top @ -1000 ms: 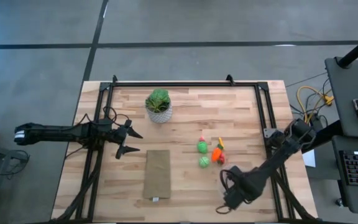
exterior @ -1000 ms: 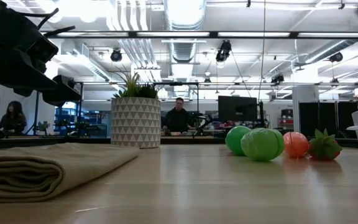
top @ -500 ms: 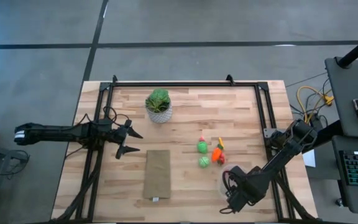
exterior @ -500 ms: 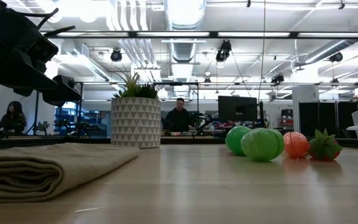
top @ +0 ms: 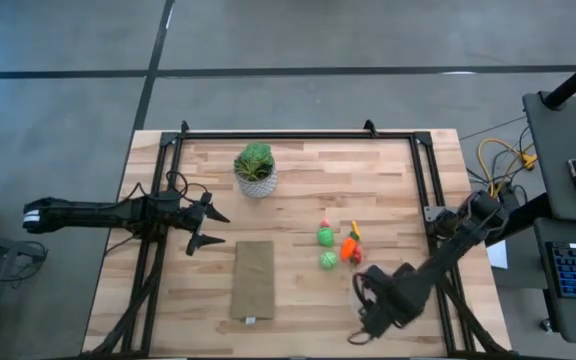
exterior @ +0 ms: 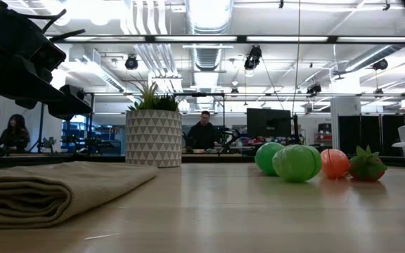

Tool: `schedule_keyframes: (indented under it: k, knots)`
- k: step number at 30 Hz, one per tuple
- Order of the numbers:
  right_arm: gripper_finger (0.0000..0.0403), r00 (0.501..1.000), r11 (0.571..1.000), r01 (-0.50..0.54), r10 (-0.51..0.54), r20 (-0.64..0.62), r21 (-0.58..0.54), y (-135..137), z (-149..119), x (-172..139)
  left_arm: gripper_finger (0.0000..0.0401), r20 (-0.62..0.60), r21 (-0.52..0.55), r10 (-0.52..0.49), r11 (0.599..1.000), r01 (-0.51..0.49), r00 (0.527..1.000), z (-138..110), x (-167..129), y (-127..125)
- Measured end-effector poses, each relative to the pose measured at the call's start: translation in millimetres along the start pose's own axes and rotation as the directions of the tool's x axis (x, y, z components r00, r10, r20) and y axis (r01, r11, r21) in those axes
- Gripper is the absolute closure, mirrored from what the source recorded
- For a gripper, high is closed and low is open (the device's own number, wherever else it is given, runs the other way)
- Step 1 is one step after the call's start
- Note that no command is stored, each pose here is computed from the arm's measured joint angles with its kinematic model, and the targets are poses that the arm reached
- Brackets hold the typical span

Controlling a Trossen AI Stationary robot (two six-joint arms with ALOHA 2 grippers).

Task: Pick and placing Produce into tupperware
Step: Put the cabbage into the transparent container

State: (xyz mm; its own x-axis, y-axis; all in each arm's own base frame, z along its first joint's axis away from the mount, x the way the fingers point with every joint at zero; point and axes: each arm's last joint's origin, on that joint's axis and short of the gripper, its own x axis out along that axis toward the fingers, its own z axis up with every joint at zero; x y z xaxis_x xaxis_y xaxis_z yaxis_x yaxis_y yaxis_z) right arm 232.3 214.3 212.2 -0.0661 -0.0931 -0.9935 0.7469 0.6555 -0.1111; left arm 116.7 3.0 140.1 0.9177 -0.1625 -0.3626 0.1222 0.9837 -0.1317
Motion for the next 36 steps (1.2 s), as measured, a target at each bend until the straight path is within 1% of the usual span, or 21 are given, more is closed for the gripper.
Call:
schedule_keyframes:
  k: [2, 6, 9, 15, 19, 21, 24, 30, 36]
  knots:
    - [0.0060, 1.000, 1.000, -0.013, 0.013, 0.010, -0.017, 2, 15, -3, 0.0118, 0.000, 0.000, 0.000, 1.000, 0.000, 1.000, 0, 0, 0]
    - [0.0055, 0.996, 0.998, -0.028, 0.033, 0.086, -0.060, 3, 44, -11, 0.0118, 0.000, 0.000, 0.000, 1.000, 0.000, 1.000, 0, 0, 0]
    - [0.0050, 0.992, 0.995, -0.048, 0.059, 0.115, -0.092, 4, 64, -15, 0.0118, 0.000, 0.000, 0.000, 1.000, 0.000, 1.000, 0, 0, 0]
    - [0.0048, 0.978, 0.988, -0.130, 0.141, 0.152, -0.082, 4, 113, -13, 0.0118, 0.000, 0.000, 0.000, 1.000, 0.000, 1.000, 0, 0, 0]
    - [0.0049, 0.956, 0.973, -0.212, 0.226, 0.189, -0.088, 6, 136, -15, 0.0118, 0.000, 0.000, 0.000, 1.000, 0.000, 1.000, 0, 0, 0]
    - [0.0049, 0.953, 0.972, -0.220, 0.231, 0.196, -0.080, 5, 142, -13, 0.0118, 0.000, 0.000, 0.000, 1.000, 0.000, 1.000, 0, 0, 0]
    - [0.0049, 0.968, 0.983, -0.173, 0.181, 0.174, -0.063, 4, 149, 1, 0.0118, 0.000, 0.000, 0.000, 1.000, 0.000, 1.000, 0, 0, 0]
    - [0.0049, 0.987, 0.991, -0.099, 0.110, 0.116, -0.095, 19, 150, 33, 0.0118, 0.000, 0.000, 0.000, 1.000, 0.000, 1.000, 0, 0, 0]
    - [0.0050, 0.991, 0.989, -0.075, 0.089, 0.103, -0.129, 33, 150, 46, 0.0118, 0.000, 0.000, 0.000, 1.000, 0.000, 1.000, 0, 0, 0]
